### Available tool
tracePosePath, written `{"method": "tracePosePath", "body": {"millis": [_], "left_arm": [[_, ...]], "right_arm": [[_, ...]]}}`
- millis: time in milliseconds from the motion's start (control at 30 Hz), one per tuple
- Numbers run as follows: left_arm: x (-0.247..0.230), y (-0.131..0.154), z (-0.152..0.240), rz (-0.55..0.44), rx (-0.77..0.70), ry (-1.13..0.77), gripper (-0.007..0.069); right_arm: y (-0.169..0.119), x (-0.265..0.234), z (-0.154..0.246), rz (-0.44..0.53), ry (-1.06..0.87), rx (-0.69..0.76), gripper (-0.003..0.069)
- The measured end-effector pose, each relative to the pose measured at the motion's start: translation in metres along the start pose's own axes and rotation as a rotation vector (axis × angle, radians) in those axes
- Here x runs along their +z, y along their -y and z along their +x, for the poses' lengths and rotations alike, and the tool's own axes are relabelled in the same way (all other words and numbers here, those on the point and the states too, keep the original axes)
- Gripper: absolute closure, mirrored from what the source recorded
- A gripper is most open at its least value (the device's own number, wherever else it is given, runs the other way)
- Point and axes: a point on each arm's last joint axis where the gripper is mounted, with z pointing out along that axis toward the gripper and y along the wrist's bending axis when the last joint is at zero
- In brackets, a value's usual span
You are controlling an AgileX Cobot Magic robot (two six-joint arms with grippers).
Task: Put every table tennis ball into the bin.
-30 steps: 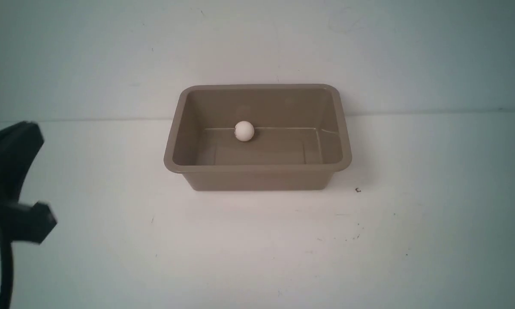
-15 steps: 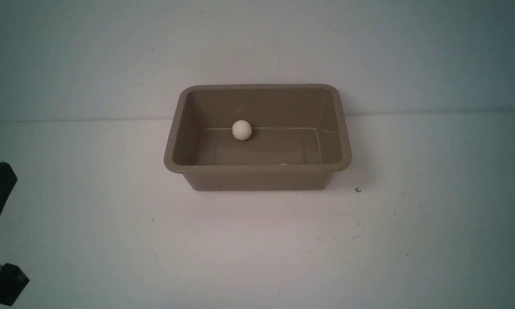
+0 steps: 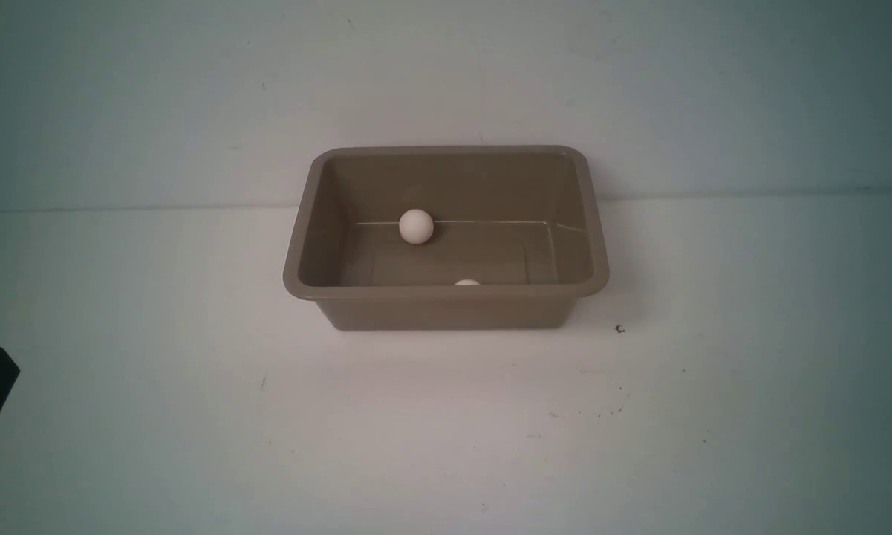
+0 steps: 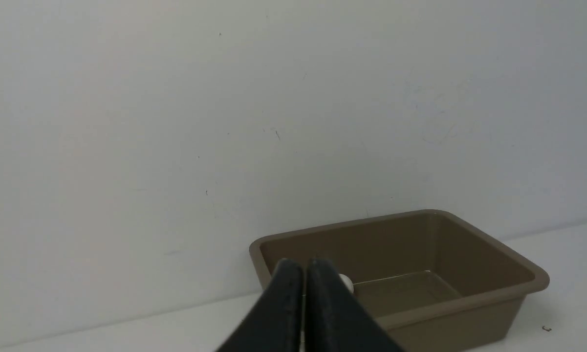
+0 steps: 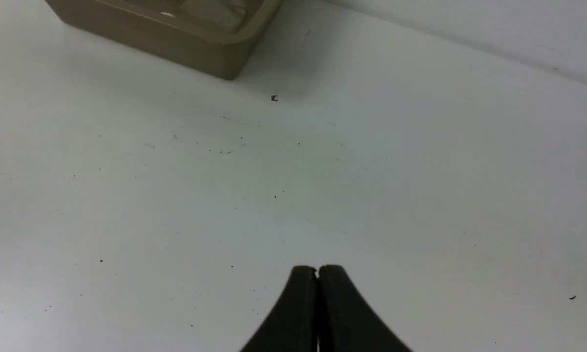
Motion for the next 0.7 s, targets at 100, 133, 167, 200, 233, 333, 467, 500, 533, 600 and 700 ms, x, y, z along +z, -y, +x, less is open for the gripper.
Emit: {"method": "tracePosePath", "body": {"millis": [100,133,167,200,233,333,467,500,533,600,700], "left_arm": [[0.000,0.000,0.000,0.000,0.000,0.000,0.0629],[0.000,0.000,0.000,0.000,0.000,0.000,0.0629],[0.000,0.000,0.000,0.000,0.000,0.000,0.0629],[0.000,0.000,0.000,0.000,0.000,0.000,0.0629],[0.000,0.000,0.000,0.000,0.000,0.000,0.0629],[-0.001,0.000,0.000,-0.002,0.001,0.005,0.0629],[-0.007,-0.009,-0.003,-0.119,0.058,0.042,0.0629],[-0.010,-0.012,-0.004,-0.178,0.076,0.053,0.0629],[-0.012,-0.014,-0.005,-0.206,0.083,0.059,0.0629],[-0.015,-0.017,-0.006,-0.260,0.094,0.073,0.0629],[-0.020,-0.020,-0.007,-0.317,0.103,0.090,0.0629]], "right_arm": [[0.000,0.000,0.000,0.000,-0.001,0.000,0.0676],[0.000,0.000,0.000,-0.001,-0.001,0.000,0.0676],[0.000,0.000,0.000,-0.002,-0.001,0.001,0.0676],[0.000,0.000,0.000,-0.002,-0.001,0.001,0.0676],[0.000,0.000,0.000,-0.002,-0.001,0.001,0.0676],[0.000,0.000,0.000,-0.002,-0.001,0.001,0.0676],[0.000,0.000,0.000,-0.002,-0.001,0.001,0.0676],[0.000,0.000,0.000,-0.002,-0.001,0.001,0.0676],[0.000,0.000,0.000,-0.002,-0.001,0.001,0.0676],[0.000,0.000,0.000,-0.002,-0.001,0.001,0.0676],[0.000,0.000,0.000,-0.002,-0.001,0.001,0.0676]]}}
